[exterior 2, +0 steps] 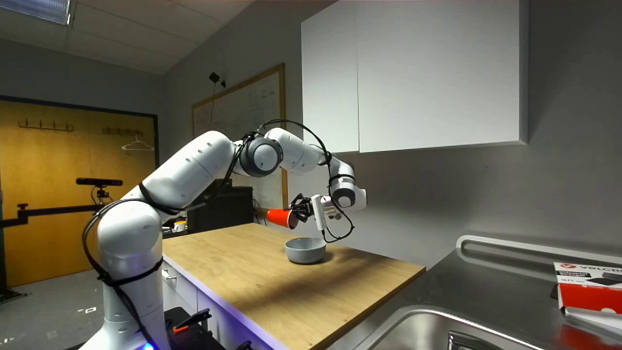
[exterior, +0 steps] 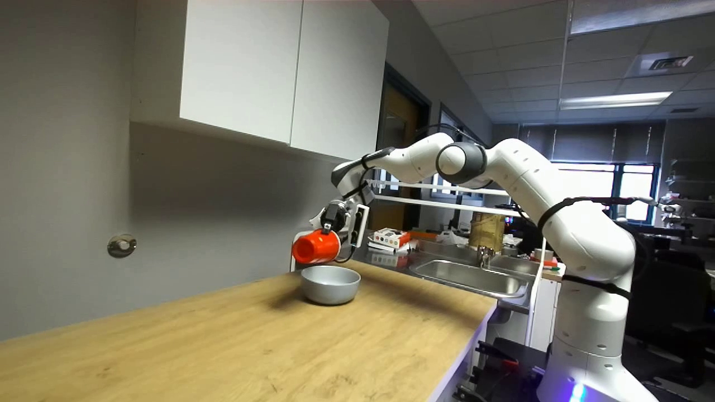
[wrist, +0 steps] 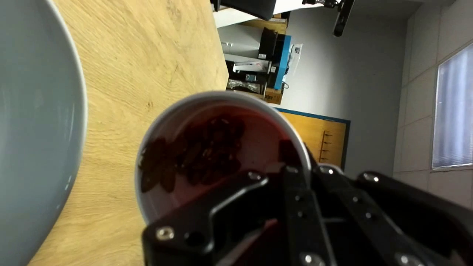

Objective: Pour the contents of the orange cup into the white bowl

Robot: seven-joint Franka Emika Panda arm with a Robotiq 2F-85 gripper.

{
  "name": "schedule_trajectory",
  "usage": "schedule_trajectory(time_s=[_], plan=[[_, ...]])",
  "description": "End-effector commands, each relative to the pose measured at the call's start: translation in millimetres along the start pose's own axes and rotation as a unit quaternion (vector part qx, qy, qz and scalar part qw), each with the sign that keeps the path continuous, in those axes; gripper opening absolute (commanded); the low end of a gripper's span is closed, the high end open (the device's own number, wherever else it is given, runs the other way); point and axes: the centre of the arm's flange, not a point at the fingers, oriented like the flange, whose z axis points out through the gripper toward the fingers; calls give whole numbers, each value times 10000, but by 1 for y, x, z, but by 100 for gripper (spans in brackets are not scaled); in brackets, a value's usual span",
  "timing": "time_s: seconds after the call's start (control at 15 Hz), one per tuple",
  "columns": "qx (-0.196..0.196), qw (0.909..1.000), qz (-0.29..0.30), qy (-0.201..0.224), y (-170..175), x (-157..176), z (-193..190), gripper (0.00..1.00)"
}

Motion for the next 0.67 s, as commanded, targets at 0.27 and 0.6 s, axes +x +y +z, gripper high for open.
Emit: schedule_trajectory(time_s=[0.27, 0.6], plan=[[561, 9983, 1, -150, -3, 18, -33, 1], [936, 9955, -115, -127, 10, 11, -42, 1]])
